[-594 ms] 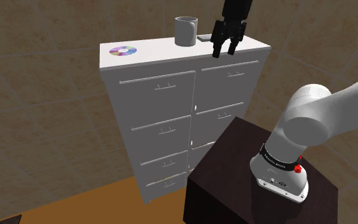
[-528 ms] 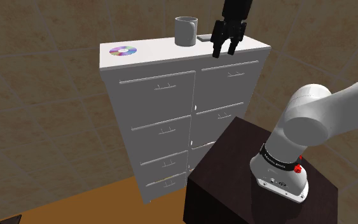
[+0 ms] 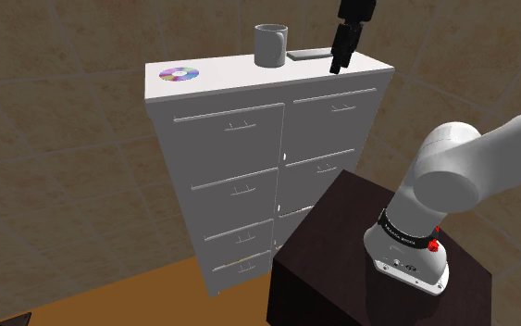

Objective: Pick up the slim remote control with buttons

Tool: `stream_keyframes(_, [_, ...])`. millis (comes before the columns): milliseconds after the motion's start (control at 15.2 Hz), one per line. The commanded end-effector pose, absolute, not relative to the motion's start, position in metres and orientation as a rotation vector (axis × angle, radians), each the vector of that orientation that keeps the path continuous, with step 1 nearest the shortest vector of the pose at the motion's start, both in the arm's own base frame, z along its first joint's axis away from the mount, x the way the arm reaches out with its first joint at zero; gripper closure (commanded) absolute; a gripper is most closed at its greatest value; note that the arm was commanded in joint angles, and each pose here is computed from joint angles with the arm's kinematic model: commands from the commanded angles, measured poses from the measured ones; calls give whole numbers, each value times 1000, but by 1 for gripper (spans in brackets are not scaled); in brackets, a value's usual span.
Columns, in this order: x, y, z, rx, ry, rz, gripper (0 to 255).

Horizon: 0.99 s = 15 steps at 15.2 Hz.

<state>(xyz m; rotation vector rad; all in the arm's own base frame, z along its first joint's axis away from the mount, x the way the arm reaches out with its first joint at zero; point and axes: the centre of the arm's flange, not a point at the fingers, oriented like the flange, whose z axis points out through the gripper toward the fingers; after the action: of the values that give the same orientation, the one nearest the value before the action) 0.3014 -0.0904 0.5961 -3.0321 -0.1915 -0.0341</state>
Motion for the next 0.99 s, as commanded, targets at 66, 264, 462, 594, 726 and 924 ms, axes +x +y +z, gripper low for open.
stream_keyframes(66, [317,-124,593,-3020,-432,-17,0])
stream_keyframes(264, [334,-158,594,-2999,-628,-15,0])
stream_keyframes(462, [355,-190,596,-2965,-824,-13,0])
stream_keyframes(594, [371,-209,597,-2936,-954,-12,0])
stream_keyframes(726, [389,-227,599,-2900,-1083,-10,0])
stream_keyframes(924, [419,-251,602,-2837,-1273,-8,0])
